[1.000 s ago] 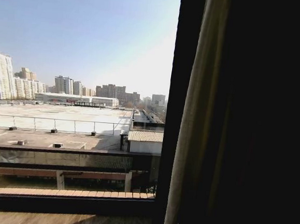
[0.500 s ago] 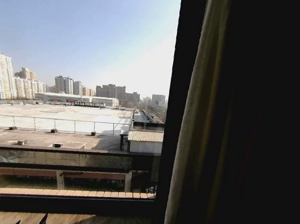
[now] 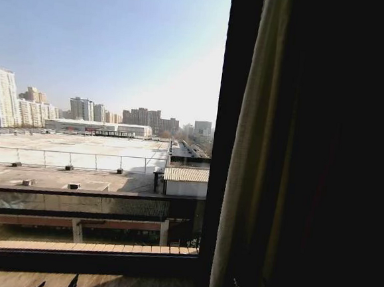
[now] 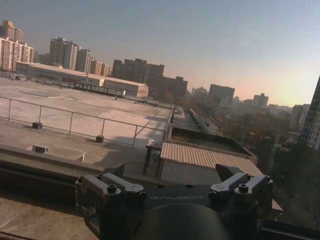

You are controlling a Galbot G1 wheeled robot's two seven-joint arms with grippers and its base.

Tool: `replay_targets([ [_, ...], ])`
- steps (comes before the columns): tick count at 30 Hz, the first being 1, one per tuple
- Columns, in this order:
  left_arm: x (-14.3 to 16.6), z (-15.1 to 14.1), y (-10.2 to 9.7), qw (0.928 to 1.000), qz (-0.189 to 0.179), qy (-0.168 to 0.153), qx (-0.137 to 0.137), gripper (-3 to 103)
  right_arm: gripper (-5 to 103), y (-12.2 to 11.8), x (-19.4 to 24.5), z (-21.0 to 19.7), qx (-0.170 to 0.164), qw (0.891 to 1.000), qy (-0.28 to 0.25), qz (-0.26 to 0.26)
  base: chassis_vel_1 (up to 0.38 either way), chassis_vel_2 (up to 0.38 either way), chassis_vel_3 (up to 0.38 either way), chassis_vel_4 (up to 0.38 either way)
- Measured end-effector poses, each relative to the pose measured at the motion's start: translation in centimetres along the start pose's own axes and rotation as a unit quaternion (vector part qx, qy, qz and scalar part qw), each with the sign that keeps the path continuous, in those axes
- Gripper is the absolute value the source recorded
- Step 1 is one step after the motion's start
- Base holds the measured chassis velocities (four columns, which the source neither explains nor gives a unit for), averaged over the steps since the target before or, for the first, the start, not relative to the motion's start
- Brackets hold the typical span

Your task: Open the curtains by pulling them apart, changing their state from closed to fully open.

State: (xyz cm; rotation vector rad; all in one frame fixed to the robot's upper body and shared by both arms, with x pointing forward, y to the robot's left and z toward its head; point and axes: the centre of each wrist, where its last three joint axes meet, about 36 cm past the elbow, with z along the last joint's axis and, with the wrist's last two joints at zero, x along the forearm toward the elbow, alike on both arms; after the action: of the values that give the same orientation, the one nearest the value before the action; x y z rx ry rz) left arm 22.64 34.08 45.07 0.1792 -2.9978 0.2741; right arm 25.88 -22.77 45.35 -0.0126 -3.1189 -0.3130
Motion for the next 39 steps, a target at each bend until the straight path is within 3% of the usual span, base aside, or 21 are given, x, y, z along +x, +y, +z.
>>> replay_targets([
  [6,-0.5,-0.3,0.0,0.9997,0.018,-0.016,-0.005,100,100,0.3,0.5,0.1,0.008,1.0,0.006,-0.001,0.0,0.0,0.0,0.0],
  [8,-0.5,-0.3,-0.1,0.9996,0.02,-0.018,-0.006,100,100,0.2,0.7,0.2,0.025,1.0,0.003,0.005,0.0,0.0,0.0,0.0],
  [23,-0.1,0.2,0.4,0.9995,0.013,-0.025,-0.012,100,100,0.9,1.4,0.5,0.046,0.999,-0.015,0.015,0.019,0.018,-0.023,-0.02],
  [39,0.3,0.5,0.6,0.9993,0.005,-0.033,-0.017,100,100,1.1,2.0,0.0,0.06,0.998,-0.026,0.015,0.186,0.187,-0.182,-0.191],
])
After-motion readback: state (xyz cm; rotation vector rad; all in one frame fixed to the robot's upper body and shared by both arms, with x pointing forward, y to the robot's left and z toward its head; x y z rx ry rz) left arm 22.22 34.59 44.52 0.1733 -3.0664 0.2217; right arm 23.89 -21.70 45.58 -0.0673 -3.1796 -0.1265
